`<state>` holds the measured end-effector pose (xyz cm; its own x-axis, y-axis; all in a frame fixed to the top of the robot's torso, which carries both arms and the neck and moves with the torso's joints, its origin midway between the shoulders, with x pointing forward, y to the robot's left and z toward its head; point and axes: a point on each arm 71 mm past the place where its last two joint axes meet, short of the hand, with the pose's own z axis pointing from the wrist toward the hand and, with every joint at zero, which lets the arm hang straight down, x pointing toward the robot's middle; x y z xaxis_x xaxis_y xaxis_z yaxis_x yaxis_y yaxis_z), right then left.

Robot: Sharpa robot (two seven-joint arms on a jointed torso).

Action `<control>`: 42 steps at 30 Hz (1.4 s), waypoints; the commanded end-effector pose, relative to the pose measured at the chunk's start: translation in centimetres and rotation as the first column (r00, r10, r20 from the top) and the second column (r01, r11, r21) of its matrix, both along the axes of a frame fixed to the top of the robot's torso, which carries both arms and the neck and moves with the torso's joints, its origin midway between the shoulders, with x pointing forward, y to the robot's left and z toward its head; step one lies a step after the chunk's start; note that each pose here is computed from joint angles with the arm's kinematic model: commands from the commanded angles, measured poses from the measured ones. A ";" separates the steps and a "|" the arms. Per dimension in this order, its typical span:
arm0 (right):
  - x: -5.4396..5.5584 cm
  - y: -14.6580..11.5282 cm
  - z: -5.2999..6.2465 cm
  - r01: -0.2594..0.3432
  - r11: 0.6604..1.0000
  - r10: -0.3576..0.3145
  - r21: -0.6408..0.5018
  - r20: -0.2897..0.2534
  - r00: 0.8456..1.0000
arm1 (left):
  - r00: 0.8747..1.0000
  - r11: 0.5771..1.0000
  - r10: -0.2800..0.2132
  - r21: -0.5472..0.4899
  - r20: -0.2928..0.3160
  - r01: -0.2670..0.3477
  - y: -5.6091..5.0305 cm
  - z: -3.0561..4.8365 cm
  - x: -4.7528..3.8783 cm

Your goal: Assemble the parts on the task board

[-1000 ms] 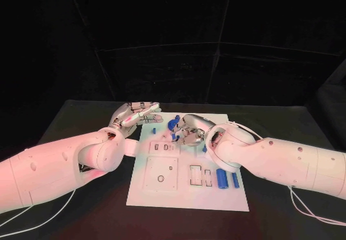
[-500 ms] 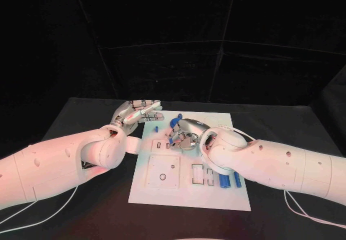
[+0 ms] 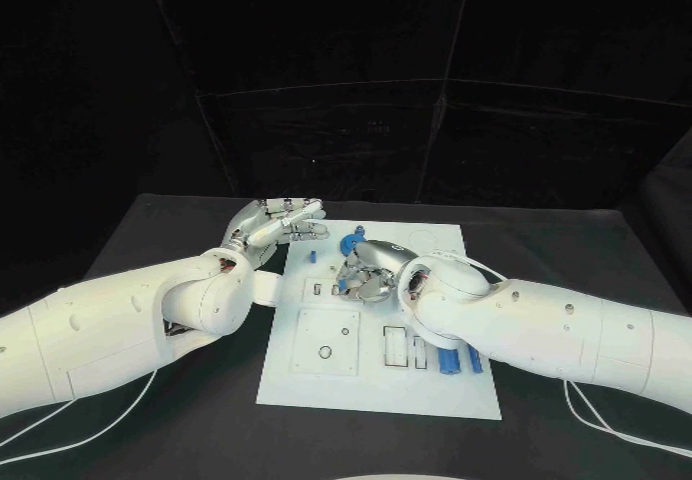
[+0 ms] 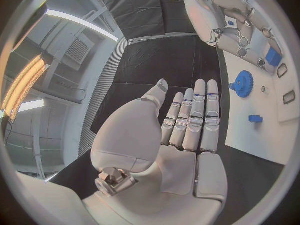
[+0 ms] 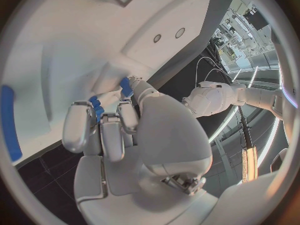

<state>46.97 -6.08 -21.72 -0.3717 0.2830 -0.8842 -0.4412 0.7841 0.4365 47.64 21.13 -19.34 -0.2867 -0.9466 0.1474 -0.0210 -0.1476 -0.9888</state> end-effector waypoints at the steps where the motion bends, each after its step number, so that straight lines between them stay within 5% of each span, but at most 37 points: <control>1: -0.1 0.2 -0.3 -0.019 0.999 0.019 -0.028 -0.007 1.000 | 1.000 1.000 -0.004 -0.007 0.009 0.004 -0.1 0.17 0.05; 42: -0.3 -0.5 -1.1 -0.011 0.995 0.009 -0.102 -0.026 1.000 | 1.000 1.000 -0.004 -0.005 0.003 0.004 -0.1 0.05 0.18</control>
